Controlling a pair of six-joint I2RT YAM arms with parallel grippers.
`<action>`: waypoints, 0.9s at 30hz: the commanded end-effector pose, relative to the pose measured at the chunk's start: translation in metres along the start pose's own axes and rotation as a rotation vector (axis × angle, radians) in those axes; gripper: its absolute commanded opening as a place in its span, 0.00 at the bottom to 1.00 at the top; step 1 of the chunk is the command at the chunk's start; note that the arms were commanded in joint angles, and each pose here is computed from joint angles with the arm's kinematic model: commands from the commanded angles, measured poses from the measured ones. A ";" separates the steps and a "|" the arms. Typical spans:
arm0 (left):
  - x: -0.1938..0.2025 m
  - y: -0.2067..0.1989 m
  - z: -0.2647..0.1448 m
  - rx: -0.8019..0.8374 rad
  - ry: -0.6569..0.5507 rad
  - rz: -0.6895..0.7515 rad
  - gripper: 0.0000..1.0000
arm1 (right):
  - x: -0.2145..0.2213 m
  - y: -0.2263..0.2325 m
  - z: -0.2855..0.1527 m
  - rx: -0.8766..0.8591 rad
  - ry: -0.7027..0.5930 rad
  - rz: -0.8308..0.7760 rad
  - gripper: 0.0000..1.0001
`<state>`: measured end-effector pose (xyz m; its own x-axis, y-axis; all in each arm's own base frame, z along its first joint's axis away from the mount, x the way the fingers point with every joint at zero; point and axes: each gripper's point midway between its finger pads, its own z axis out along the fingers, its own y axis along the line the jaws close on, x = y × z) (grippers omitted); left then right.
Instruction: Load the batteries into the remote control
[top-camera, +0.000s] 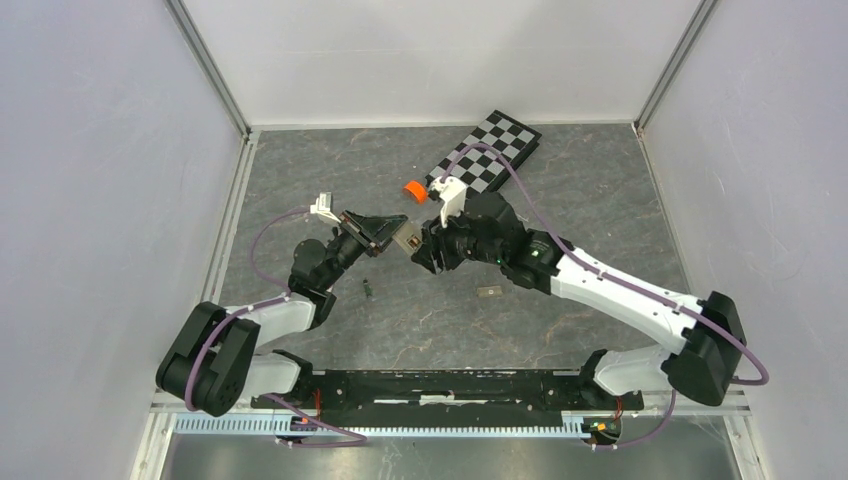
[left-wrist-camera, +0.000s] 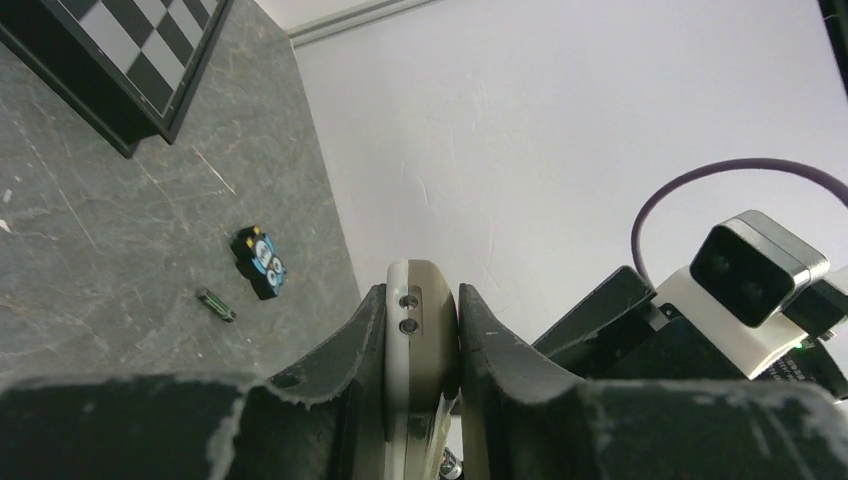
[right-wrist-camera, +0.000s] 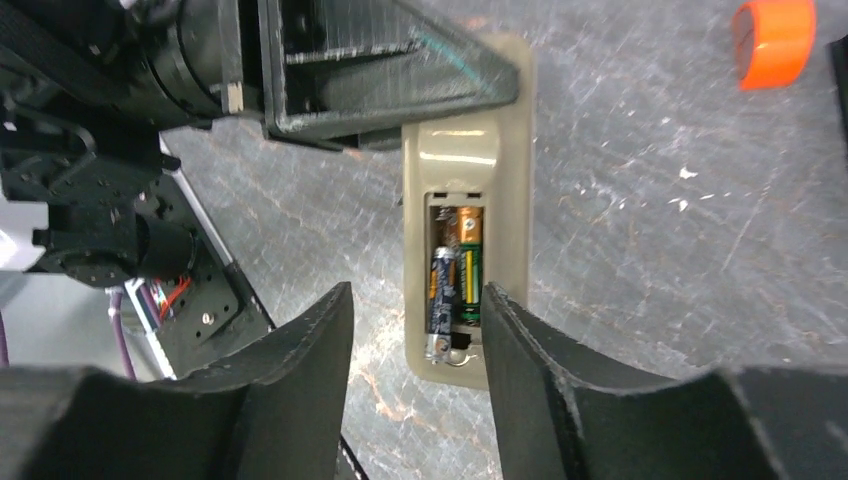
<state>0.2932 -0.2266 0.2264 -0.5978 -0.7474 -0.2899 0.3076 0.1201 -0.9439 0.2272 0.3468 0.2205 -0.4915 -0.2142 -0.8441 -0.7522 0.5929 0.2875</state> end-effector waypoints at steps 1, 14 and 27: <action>-0.005 -0.028 0.002 0.071 -0.009 -0.100 0.02 | -0.050 0.002 -0.024 0.020 -0.224 0.039 0.58; -0.015 -0.058 -0.006 0.138 -0.036 -0.297 0.02 | -0.061 0.003 -0.072 -0.090 -0.582 0.379 0.88; -0.027 -0.087 -0.009 0.214 -0.054 -0.418 0.02 | -0.055 0.012 -0.069 -0.201 -0.598 0.577 0.92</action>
<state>0.2815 -0.2169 0.2758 -0.6536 -0.7530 0.0764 0.1414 -0.2206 -0.9651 0.2145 0.3119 0.2795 -0.5384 0.4822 -0.6911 -0.5596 0.4087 0.7210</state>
